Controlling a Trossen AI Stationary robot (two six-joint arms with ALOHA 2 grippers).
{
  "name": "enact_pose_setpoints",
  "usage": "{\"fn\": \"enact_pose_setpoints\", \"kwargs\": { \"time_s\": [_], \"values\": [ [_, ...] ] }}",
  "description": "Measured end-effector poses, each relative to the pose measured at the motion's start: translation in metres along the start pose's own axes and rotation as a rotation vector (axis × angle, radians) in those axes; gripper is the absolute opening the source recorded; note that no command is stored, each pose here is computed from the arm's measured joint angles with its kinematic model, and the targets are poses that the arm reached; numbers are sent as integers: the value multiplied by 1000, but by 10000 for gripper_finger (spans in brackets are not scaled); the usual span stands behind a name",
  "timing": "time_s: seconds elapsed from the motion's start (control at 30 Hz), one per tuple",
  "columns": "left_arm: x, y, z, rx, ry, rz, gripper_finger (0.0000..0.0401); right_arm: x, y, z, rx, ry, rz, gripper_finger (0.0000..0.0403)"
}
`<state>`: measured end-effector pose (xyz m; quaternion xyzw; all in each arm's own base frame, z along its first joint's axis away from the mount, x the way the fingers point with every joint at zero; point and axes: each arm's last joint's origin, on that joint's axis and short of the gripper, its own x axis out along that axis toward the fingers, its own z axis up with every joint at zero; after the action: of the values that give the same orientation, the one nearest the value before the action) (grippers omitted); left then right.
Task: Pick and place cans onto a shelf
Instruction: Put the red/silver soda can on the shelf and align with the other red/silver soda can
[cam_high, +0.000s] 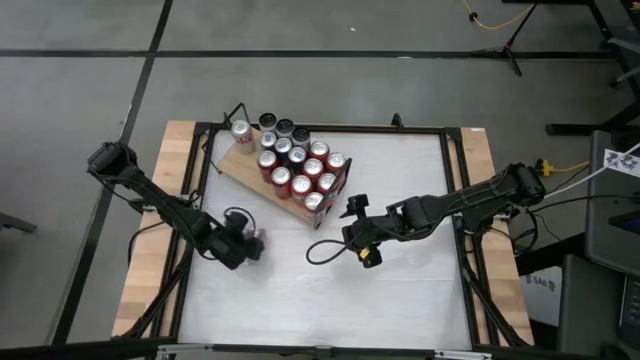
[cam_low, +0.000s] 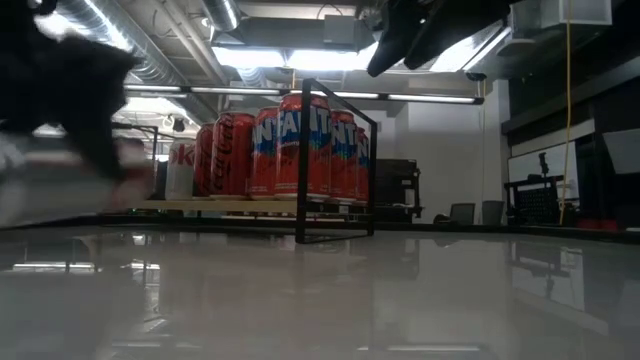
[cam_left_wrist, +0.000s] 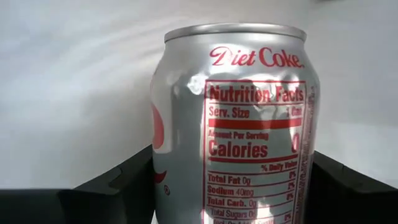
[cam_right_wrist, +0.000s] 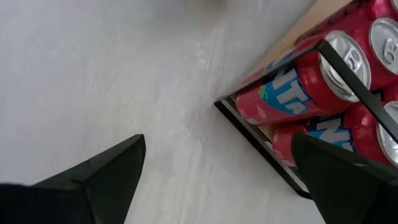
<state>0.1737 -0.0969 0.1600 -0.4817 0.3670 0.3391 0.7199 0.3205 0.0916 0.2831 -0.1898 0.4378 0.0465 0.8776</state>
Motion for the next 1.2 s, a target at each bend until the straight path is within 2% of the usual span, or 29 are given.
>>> {"fn": "enact_pose_setpoints", "kwargs": {
  "time_s": [0.23, 0.4, 0.5, 0.67, 0.9, 1.07, 1.2],
  "values": [
    [-8, -40, 0, 407, -192, -373, 274, -1, 2, 11, -36, -130, 101, 390],
    [-18, -58, 0, 563, -290, -543, 280, -5, 1, 28, -59, -325, 159, 390],
    [-23, -64, 1, 609, -338, -603, 287, -8, 0, 38, -55, -439, 177, 390],
    [-24, -70, 0, 678, -368, -648, 290, -13, 0, 47, -120, -562, 190, 390],
    [-19, -82, -1, 733, -343, -793, 291, -17, -2, 53, -171, -644, 164, 390],
    [-9, -94, 7, 720, -338, -910, 292, -18, 0, 55, -239, -690, 224, 390],
    [-1, -100, 11, 734, -340, -988, 293, -19, 0, 56, -244, -711, 233, 390]
  ]
}}
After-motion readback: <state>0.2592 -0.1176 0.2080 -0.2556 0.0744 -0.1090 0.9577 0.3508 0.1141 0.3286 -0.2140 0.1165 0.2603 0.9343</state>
